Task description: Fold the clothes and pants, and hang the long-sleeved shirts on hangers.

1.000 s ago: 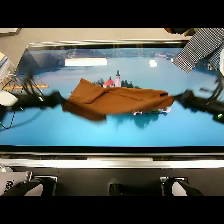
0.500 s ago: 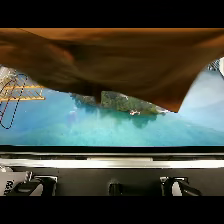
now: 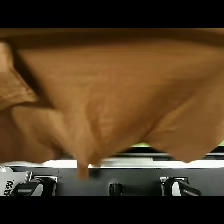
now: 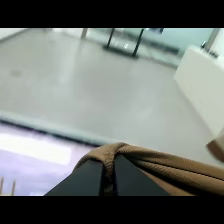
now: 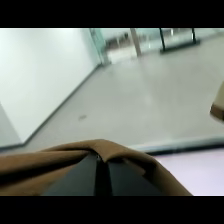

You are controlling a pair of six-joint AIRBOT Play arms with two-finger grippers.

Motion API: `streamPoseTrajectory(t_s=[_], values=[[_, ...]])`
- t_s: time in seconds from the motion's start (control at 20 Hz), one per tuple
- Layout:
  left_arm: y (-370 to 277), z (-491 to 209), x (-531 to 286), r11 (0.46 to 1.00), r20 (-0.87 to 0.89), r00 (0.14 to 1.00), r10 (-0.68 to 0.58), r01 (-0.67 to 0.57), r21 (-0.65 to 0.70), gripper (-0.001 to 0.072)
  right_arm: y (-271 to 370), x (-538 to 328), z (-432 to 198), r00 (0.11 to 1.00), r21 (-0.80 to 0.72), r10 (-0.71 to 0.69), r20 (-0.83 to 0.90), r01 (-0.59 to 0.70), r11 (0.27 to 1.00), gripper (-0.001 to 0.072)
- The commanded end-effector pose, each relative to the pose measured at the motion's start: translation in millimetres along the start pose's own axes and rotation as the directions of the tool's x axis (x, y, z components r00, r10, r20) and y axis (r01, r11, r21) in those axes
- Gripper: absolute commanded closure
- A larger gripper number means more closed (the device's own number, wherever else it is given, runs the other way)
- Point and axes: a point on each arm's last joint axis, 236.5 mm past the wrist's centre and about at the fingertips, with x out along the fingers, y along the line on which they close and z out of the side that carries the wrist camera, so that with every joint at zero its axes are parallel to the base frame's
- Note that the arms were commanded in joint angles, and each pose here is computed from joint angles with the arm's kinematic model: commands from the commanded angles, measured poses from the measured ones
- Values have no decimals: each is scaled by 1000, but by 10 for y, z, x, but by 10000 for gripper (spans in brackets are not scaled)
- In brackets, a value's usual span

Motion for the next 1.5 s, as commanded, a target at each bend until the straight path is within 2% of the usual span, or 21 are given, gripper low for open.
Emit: streamPoseTrajectory(t_s=[0.0,0.1,0.15,0.3,0.4,0.55,0.7,0.9,0.95,1.0,1.1,1.15,1.2,1.25,1.4,1.45], values=[[271,-679,520,995,-240,966,97,-102,-11,686,-482,490,-729,951,171,-8,-308,63,983,681],[348,-1338,1050,995,-426,900,95,-96,21,686,-941,863,-1438,856,310,26,-517,159,937,681],[411,-1703,1303,995,-516,851,99,-96,32,686,-1156,1025,-1799,805,316,30,-592,198,928,681],[657,-2765,2020,990,-701,700,137,-125,68,685,-1707,1507,-2923,669,260,-15,-743,309,915,681],[678,-3365,2532,992,-736,665,127,-105,76,685,-1985,1817,-3491,617,193,-71,-784,350,917,681],[577,-4121,3069,996,-747,659,94,-66,66,685,-2287,2262,-3991,642,194,-128,-756,407,892,681],[533,-4679,3315,996,-772,629,87,-48,73,685,-2527,2485,-4269,669,273,-156,-726,489,828,681],[509,-5180,3357,997,-829,557,57,-77,17,682,-2663,2509,-4550,646,276,-165,-746,524,806,679],[496,-5212,3348,996,-835,549,45,-87,-4,675,-2656,2494,-4576,638,274,-160,-753,525,806,679],[497,-5202,3341,995,-838,545,38,-95,-17,615,-2639,2479,-4580,632,275,-153,-760,525,806,664],[561,-5107,3265,993,-859,510,42,-114,-19,379,-2493,2433,-4564,594,272,-101,-798,506,819,548],[632,-5029,3196,994,-875,481,51,-109,-2,362,-2413,2396,-4514,569,272,-69,-820,492,827,456],[724,-4921,3100,996,-893,446,62,-84,27,362,-2327,2333,-4425,539,271,-31,-842,471,840,330],[833,-4796,2988,997,-908,413,72,-61,52,362,-2305,2248,-4290,516,266,-5,-857,450,852,247],[1186,-4407,2591,995,-939,328,101,-32,96,365,-2489,1853,-3824,489,233,-6,-872,426,874,237],[1290,-4322,2430,994,-951,291,107,-48,97,393,-2599,1609,-3726,447,205,-18,-895,445,872,237]])
